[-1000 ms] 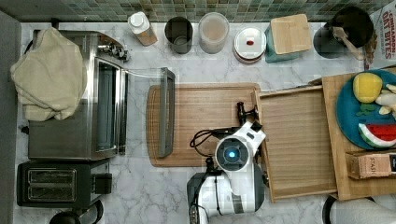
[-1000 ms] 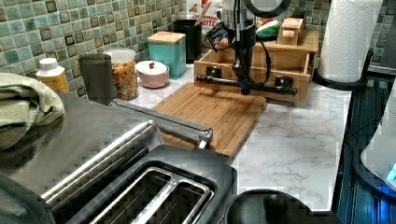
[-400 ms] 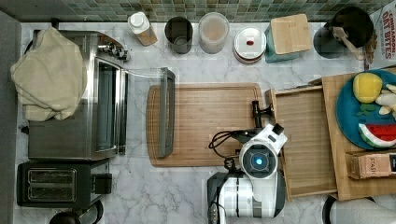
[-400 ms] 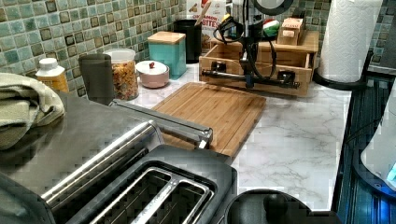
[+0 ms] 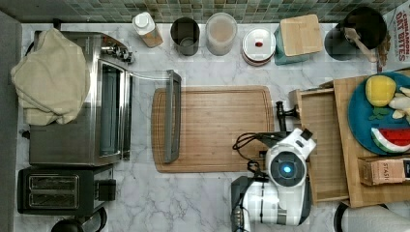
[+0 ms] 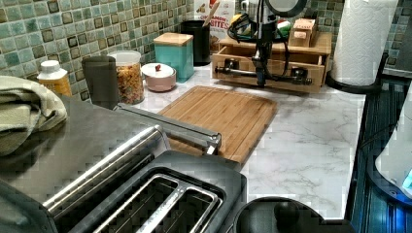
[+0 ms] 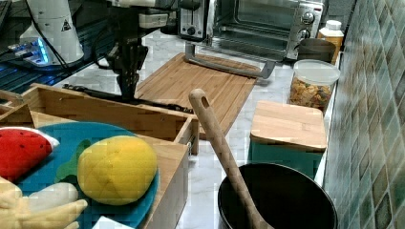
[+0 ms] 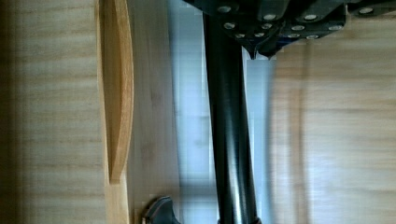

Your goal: Close the drawer.

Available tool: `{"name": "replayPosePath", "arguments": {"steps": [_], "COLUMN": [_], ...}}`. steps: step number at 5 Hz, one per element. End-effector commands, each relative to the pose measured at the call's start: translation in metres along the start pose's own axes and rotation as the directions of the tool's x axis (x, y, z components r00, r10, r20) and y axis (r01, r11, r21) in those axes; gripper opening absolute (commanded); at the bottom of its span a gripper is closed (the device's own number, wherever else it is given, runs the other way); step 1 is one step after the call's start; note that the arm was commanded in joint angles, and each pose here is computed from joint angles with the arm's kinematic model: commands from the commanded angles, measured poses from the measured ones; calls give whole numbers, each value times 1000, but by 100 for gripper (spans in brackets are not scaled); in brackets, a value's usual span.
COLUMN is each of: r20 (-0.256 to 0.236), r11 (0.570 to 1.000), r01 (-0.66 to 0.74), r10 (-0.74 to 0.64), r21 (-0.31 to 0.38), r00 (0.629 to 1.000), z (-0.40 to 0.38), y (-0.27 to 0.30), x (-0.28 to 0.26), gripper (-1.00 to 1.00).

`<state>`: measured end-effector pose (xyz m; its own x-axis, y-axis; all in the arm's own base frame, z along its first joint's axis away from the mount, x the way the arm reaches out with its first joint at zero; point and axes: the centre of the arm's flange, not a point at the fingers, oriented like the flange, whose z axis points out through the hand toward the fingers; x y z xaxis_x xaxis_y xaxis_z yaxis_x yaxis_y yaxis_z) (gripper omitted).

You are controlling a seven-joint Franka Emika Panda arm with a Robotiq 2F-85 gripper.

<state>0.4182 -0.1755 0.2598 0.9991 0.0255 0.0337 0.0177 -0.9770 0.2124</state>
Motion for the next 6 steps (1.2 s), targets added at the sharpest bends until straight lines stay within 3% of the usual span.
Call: {"name": "replayPosePath", "arguments": {"steps": [1,2,3,6], "r20": [-109,-101,-54,-54], "r11": [945,941,942,942], "r01": [-232,-223,-200,-200], "r10": [212,203,192,192], "r21": [-231,-256,-268,-268], "r00": [971,974,980,980], "z": [-8,-9,-18,-18], "y": [175,198,221,221], "x": [-17,-16,-9,-9], "gripper": [-100,-100,-100,-100]}}
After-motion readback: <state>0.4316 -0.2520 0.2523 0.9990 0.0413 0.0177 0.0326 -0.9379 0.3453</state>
